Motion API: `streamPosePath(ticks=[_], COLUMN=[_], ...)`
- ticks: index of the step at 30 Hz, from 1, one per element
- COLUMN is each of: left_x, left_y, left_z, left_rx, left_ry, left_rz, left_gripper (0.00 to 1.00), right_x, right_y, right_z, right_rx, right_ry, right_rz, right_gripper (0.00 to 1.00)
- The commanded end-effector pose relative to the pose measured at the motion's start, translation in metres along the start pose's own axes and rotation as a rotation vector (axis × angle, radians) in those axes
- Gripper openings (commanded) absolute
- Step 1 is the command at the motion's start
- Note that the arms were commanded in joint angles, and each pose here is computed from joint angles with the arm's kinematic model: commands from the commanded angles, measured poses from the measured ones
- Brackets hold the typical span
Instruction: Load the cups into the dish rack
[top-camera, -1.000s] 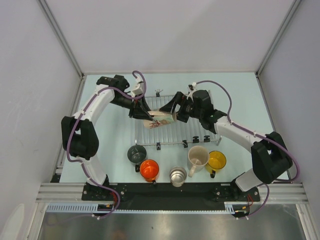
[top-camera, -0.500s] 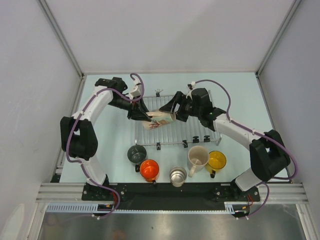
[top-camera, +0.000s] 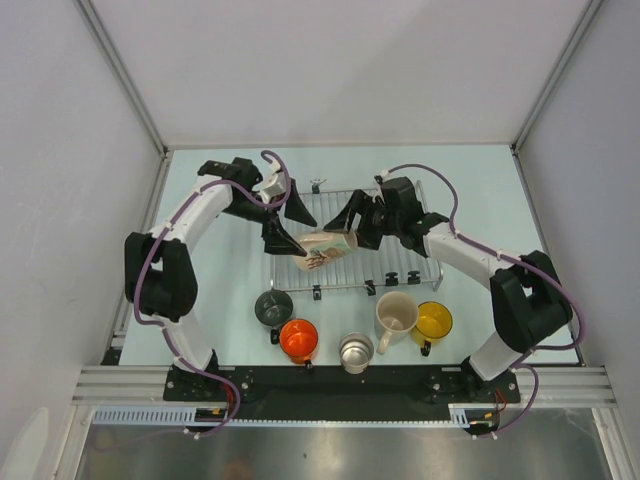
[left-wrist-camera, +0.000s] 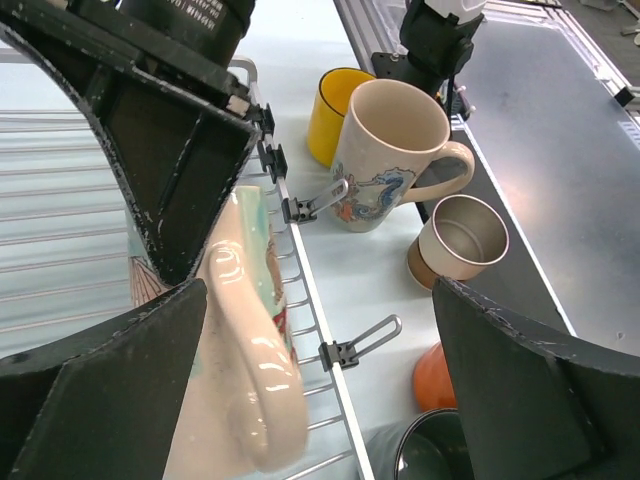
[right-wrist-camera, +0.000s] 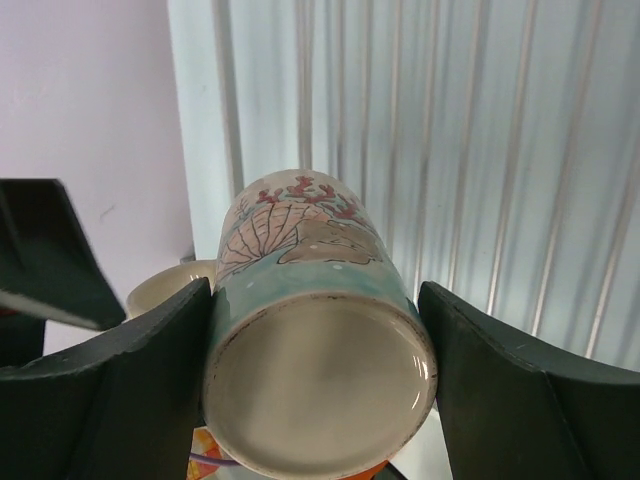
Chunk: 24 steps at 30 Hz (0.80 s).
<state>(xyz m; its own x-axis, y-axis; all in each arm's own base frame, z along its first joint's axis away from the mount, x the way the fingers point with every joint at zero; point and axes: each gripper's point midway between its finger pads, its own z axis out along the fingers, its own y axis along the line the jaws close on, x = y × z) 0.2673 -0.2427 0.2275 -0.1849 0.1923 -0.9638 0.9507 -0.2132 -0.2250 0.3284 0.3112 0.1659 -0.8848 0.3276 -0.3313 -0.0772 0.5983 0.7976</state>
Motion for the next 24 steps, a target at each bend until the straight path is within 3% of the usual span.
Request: streamPosePath(ticks=[1, 5, 7, 9, 10, 11, 17, 24], left_x=[-0.051, -0.044, -0.046, -0.047, -0.046, -0.045, -0.031, -0.020], left_y=[-0.013, -0.011, -0.009, -0.004, -0.004, -0.002, -0.001, -0.012], left_z=[0.004, -0.001, -0.007, -0.017, -0.020, -0.025, -0.035, -0.036], left_rx=[0.055, 0.032, 0.017, -0.013, -0.022, -0.038, -0.073, -0.085], left_ry=[-0.263, -0.237, -0.251, -0.267, -0.269, -0.270, -0.296, -0.320], left_rz=[0.080, 0.071, 0.069, 0.056, 0.055, 0.059, 0.009, -0.056], left_gripper=[1.00, 1.00, 1.00, 1.00, 1.00, 1.00, 1.00, 1.00], right_x=[-0.034, -0.051, -0.076, -0.087, -0.099, -0.104, -0.136, -0.151], right_y=[0.043, 0.036, 0.047, 0.030, 0.046, 0.027, 0.023, -0.022], right_z=[-0.013, -0.018, -0.026, -0.028, -0.034, -0.035, -0.045, -0.041], right_rx=[-0.132, -0.064, -0.011, 0.133, 0.147, 0.264, 0.521, 0.840], right_ry=[-0.074, -0.081, -0.152, -0.171, -0.209, -0.218, -0.294, -0.280], right_rz=[-0.057, -0.106, -0.172, -0.243, -0.285, -0.326, -0.454, -0.544], right_gripper=[0.00, 0.00, 0.00, 0.00, 0.00, 0.00, 0.00, 0.00])
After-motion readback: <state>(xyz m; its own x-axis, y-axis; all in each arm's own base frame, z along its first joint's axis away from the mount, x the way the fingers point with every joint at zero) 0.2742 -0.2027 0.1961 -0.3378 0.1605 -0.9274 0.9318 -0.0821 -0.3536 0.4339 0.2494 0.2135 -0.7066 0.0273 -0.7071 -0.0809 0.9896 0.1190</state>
